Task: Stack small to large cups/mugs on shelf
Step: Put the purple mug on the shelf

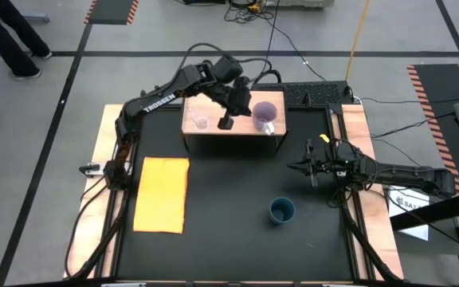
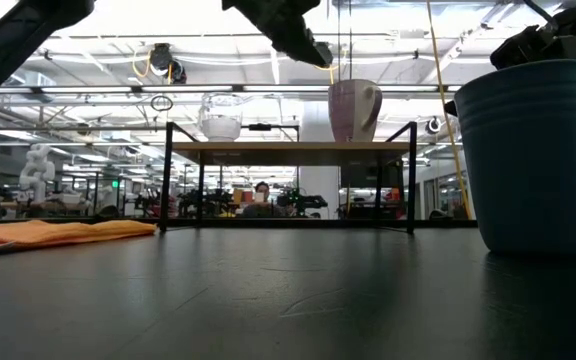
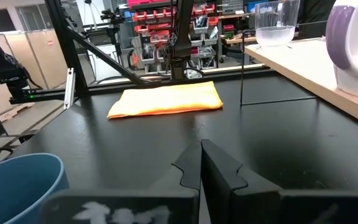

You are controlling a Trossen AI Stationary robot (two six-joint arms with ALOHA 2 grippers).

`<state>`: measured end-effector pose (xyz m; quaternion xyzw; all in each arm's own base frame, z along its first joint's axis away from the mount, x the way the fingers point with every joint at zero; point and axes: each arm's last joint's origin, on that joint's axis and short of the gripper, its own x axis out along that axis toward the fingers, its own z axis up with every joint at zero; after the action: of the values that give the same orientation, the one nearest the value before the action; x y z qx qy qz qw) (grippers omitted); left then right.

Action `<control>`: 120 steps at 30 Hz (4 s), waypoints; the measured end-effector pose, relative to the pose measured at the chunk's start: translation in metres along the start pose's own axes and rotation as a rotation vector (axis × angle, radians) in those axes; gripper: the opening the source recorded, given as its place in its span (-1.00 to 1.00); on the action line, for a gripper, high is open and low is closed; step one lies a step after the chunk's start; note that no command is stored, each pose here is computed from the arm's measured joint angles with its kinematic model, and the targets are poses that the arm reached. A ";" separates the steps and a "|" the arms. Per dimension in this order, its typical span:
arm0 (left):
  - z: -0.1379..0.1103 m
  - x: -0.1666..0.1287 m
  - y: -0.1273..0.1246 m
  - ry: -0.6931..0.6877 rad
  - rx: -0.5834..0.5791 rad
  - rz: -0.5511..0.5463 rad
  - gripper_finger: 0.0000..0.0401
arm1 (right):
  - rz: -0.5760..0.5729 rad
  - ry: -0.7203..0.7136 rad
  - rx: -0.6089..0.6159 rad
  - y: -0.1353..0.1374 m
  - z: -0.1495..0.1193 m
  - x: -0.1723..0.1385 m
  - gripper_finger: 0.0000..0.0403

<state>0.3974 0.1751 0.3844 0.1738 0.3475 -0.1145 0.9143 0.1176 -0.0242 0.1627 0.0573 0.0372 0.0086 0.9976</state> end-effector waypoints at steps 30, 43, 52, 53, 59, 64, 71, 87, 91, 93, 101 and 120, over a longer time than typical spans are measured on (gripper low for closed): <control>0.021 0.009 -0.013 -0.047 0.143 0.045 -0.21 | -0.002 0.021 0.018 0.000 -0.002 0.000 -1.00; 0.021 0.010 -0.015 -0.097 0.159 -0.020 -0.07 | -0.005 0.020 0.018 0.000 -0.002 0.000 -1.00; 0.016 0.018 -0.014 -0.091 0.167 -0.027 -0.07 | -0.006 0.021 0.018 0.000 -0.002 0.000 -1.00; 0.016 0.019 -0.015 -0.090 0.173 -0.028 -0.07 | -0.006 0.021 0.018 0.000 -0.002 0.000 -1.00; 0.018 0.024 -0.014 -0.105 0.187 -0.019 -0.07 | -0.006 0.020 0.018 0.000 -0.002 0.000 -1.00; 0.007 0.043 -0.010 -0.057 0.170 -0.034 -0.07 | -0.007 0.021 0.025 0.000 -0.002 0.000 -1.00; 0.001 0.052 -0.006 -0.004 0.192 -0.007 -0.07 | -0.008 0.032 0.034 -0.001 -0.003 0.000 -1.00; -0.004 0.048 0.002 -0.018 0.182 0.004 -0.07 | -0.008 0.036 0.014 -0.001 -0.004 0.001 -1.00; -0.005 0.047 0.003 -0.018 0.179 0.006 -0.07 | -0.008 0.036 0.014 -0.001 -0.004 0.001 -1.00; -0.005 0.047 0.004 -0.017 0.174 0.006 -0.07 | -0.008 0.036 0.014 -0.001 -0.004 0.001 -1.00; -0.006 0.047 0.004 -0.033 0.156 -0.013 -0.07 | -0.007 0.028 0.012 -0.001 -0.003 0.001 -1.00; -0.006 0.047 0.004 -0.036 0.125 -0.011 -0.46 | -0.007 0.028 0.013 -0.001 -0.003 0.001 -1.00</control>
<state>0.4295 0.1774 0.3499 0.2268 0.3240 -0.1441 0.9071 0.1179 -0.0244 0.1597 0.0632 0.0516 0.0055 0.9966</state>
